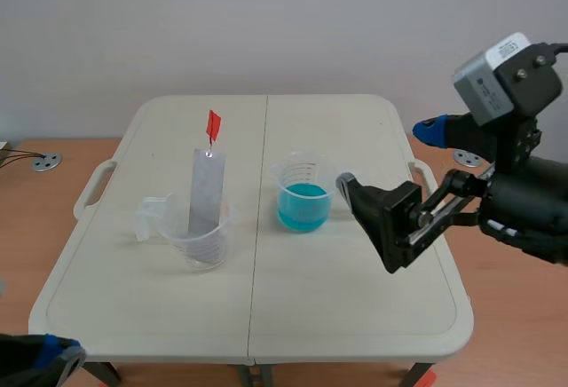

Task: Hold the metal plate by the orange handle, dip it into the blue solution, take it out and point at it, then put the plate back in the beaker on the left.
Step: 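Lift the metal plate out of the left beaker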

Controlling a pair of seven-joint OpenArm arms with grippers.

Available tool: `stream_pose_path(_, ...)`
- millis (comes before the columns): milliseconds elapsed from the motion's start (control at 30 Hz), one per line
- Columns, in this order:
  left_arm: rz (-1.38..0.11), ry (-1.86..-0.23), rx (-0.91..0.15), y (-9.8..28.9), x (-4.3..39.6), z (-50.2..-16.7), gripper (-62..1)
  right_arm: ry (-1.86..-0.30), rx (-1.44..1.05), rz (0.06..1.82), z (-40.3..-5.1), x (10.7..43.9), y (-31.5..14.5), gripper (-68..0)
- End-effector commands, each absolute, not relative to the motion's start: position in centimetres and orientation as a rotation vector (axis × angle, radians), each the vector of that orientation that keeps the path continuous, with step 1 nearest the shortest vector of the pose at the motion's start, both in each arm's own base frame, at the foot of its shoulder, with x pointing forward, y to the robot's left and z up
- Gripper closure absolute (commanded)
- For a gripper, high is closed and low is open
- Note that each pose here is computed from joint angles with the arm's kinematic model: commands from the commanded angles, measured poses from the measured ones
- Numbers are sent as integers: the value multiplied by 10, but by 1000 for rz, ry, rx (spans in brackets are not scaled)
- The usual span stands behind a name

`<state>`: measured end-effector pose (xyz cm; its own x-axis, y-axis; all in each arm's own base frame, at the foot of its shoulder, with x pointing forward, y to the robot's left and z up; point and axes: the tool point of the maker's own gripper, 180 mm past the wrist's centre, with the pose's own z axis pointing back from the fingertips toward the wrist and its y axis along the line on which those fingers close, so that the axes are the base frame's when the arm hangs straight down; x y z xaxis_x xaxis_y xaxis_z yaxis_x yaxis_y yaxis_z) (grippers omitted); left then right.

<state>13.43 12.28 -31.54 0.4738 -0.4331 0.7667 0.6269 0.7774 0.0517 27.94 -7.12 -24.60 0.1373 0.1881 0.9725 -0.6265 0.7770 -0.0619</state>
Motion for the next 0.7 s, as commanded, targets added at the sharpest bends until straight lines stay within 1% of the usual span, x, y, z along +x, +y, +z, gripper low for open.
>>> stream_pose_path(0, -659, -843, -255, 121, 125, -316, -16, -1338, 414, 588, -240, 288, -69, -663)
stream_pose_path(133, -646, -769, -235, 128, 101, -327, -17, -1346, 431, 579, -242, 300, -57, -663)
stream_pose_path(367, -632, -646, -256, 130, 60, -338, -17, -1344, 484, 628, -243, 315, -25, -663)
stream_pose_path(600, -604, -563, -238, 137, 31, -343, -17, -1347, 514, 670, -243, 331, 1, -663)
stream_pose_path(667, -602, -563, -233, 138, 31, -343, -17, -1338, 520, 672, -247, 336, 6, -663)
